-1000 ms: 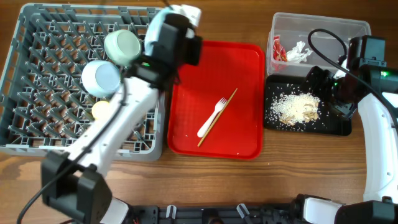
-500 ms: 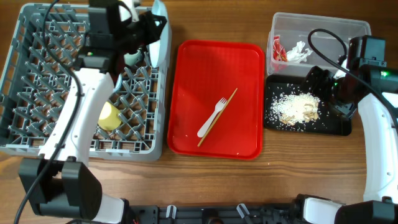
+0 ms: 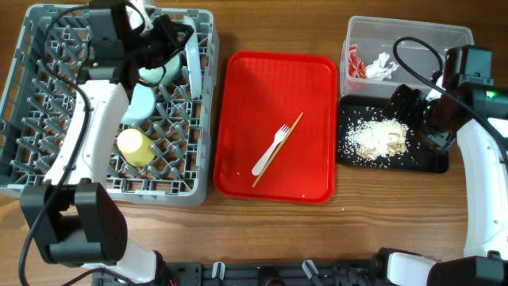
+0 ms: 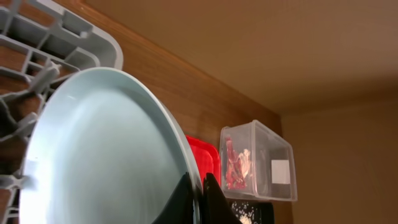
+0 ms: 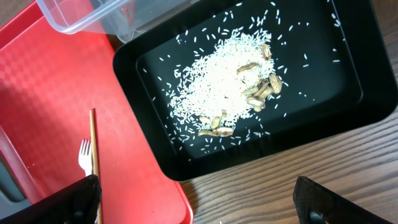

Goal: Sort waste into correct bins and load items into the dishwasher rack
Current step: 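Carry the white plate into the rack and stand it upright, then release the plate and withdraw the left gripper from the rack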

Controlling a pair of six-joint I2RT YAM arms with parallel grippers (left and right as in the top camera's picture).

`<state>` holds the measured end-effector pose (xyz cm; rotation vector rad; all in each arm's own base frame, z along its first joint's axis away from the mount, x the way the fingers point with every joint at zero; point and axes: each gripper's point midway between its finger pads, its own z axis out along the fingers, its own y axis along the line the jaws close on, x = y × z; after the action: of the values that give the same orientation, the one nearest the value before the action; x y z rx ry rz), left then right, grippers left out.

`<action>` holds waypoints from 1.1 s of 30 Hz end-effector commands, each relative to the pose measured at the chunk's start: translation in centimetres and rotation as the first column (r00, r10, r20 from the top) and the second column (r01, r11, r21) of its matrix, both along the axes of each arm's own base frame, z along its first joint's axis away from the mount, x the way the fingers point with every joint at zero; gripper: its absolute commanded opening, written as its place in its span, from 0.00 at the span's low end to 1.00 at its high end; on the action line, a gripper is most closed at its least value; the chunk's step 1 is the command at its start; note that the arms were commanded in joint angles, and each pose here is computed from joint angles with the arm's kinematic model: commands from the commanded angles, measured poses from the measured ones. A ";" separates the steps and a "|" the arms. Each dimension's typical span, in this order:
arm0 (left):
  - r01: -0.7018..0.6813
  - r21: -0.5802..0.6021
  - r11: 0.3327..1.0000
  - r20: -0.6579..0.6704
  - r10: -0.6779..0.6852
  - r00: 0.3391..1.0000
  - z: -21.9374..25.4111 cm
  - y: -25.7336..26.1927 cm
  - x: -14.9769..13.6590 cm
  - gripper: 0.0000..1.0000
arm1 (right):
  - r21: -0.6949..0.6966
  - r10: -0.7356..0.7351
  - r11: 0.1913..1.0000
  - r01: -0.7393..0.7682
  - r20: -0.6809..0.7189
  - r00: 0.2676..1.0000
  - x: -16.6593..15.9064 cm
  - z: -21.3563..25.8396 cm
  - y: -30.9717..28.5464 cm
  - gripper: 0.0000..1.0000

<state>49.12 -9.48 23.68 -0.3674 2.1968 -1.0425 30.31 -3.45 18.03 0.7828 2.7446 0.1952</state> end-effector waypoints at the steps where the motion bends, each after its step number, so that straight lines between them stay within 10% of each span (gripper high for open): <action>1: -0.039 -0.004 0.999 0.006 0.039 0.999 0.4 2.0 0.5 0.04 | -0.008 0.003 1.000 -0.003 0.022 1.000 0.1 0.7 -0.1 1.00; 13: -0.109 0.008 0.994 -0.070 0.109 0.992 -1.0 5.7 -0.1 0.05 | -0.008 0.004 1.000 -0.003 0.020 1.000 0.0 0.7 -0.1 1.00; 23: -0.163 0.009 0.987 -0.088 0.163 0.983 -1.4 8.4 -0.2 0.45 | -0.008 0.004 1.000 -0.004 0.019 1.000 0.0 0.7 -0.1 1.00; 25: -0.171 0.009 0.985 -0.089 0.171 0.981 -1.4 8.8 -0.2 0.39 | -0.008 0.004 1.000 -0.004 0.019 1.000 0.0 0.7 -0.1 1.00; 28: -0.177 0.009 0.984 -0.096 0.177 0.979 -1.5 9.1 -0.3 0.04 | -0.005 0.005 1.000 -0.005 0.020 1.000 0.0 0.7 0.0 1.00; 33: -0.183 0.032 0.983 -0.104 0.186 0.977 -1.9 9.4 -0.5 0.04 | -0.004 0.005 1.000 -0.004 0.018 1.000 0.0 0.7 0.0 1.00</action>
<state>48.37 -0.79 21.55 -0.6314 2.2221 -0.9540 30.23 -3.42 18.00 0.7840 2.7482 0.1954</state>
